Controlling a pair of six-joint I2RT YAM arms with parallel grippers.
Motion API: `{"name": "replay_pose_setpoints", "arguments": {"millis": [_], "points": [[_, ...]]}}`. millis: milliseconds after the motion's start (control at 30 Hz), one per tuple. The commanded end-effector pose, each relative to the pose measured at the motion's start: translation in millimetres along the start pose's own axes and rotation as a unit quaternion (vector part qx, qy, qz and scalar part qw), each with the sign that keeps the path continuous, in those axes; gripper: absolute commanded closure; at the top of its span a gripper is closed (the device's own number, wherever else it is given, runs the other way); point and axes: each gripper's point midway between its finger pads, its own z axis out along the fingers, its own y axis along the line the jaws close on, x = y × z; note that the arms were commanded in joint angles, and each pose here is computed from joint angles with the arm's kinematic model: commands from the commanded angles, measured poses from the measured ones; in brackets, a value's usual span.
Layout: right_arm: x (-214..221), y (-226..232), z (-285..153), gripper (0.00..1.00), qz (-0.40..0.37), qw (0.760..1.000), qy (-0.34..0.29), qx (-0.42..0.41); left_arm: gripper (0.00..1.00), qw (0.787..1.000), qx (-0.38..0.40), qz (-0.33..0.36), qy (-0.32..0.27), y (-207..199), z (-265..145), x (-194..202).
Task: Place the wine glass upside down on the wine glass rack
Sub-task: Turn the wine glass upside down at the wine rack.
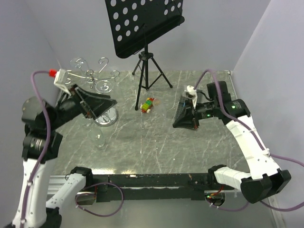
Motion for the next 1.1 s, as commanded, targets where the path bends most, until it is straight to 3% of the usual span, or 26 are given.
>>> {"name": "replay_pose_setpoints", "arguments": {"millis": [0, 200, 400, 600, 800, 900, 1067], "points": [[-24, 24, -17, 1.0, 0.027, 0.997, -0.06, -0.03, 0.08, 0.998, 0.063, 0.007, 0.024, -38, 14, -7], [-34, 16, -31, 1.0, 0.035, 0.994, -0.1, -0.017, 0.07, 0.995, 0.064, 0.007, 0.083, -49, 57, 22], [-33, 5, -46, 1.0, 0.058, 0.989, -0.132, -0.012, 0.14, 0.986, 0.066, 0.025, 0.152, -56, 95, 62], [-32, 2, -49, 1.0, 0.08, 0.986, -0.145, -0.02, 0.19, 0.97, 0.064, 0.032, 0.231, -50, 130, 116], [-34, 4, -50, 1.0, 0.093, 0.983, -0.15, -0.04, 0.21, 0.964, 0.023, 0.063, 0.258, -28, 153, 141], [-34, 5, -49, 1.0, 0.095, 0.983, -0.15, -0.042, 0.27, 0.959, 0.014, 0.076, 0.272, -19, 158, 149], [-31, 4, -49, 1.0, 0.096, 0.983, -0.15, -0.042, 0.44, 0.954, 0.03, 0.074, 0.29, -18, 162, 161]]}}
